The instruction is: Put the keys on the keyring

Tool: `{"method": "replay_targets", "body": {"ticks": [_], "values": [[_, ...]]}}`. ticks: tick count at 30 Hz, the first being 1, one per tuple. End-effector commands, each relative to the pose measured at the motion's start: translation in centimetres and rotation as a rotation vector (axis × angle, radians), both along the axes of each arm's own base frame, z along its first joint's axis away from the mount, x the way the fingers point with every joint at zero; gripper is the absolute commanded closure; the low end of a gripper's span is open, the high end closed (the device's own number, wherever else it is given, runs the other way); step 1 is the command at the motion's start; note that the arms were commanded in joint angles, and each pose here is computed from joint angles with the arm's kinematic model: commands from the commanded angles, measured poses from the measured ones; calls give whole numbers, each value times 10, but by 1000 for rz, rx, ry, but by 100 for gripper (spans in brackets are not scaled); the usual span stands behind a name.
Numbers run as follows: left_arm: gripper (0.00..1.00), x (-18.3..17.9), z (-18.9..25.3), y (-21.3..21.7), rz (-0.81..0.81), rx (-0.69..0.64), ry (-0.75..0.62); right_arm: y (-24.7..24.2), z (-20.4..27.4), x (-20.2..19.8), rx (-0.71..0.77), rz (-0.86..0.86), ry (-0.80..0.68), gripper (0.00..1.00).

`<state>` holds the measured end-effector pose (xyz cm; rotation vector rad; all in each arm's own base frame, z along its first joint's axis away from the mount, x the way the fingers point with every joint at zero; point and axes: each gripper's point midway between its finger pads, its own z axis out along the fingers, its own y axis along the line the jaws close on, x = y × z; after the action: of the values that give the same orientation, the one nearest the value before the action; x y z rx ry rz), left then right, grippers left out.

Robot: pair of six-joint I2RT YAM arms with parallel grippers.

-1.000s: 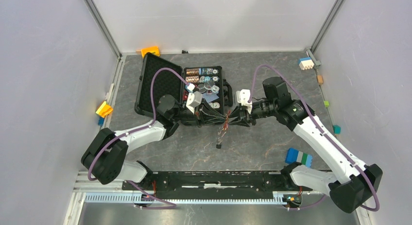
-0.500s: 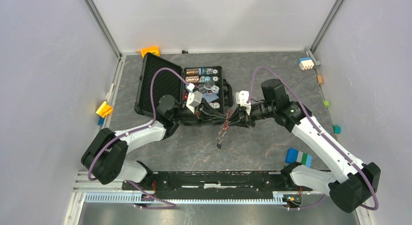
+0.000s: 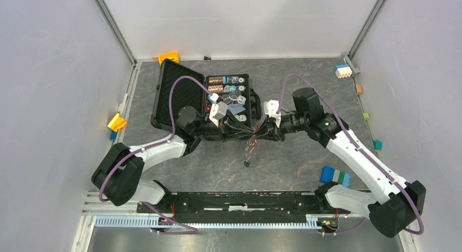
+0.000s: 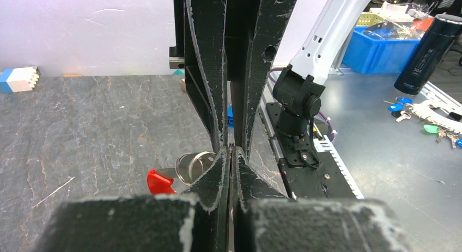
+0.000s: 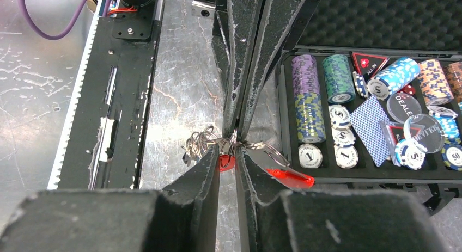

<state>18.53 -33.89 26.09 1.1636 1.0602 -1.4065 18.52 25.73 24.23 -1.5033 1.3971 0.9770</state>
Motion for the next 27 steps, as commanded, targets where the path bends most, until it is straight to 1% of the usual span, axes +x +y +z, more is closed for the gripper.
{"method": "replay_targets", "body": {"ticks": [1,11,16,21,27], "values": [[98,1,14,0,11,-41,-20,3,2,1,21,14,5,79],[98,1,13,0,12,-39,-21,5,3,1,31,14,14,83],[98,1,12,0,14,-37,-19,5,4,0,34,17,19,90],[98,2,11,0,16,-34,-19,6,4,0,40,20,24,100],[98,3,7,0,23,-20,-24,2,7,7,14,-20,-25,100]]}}
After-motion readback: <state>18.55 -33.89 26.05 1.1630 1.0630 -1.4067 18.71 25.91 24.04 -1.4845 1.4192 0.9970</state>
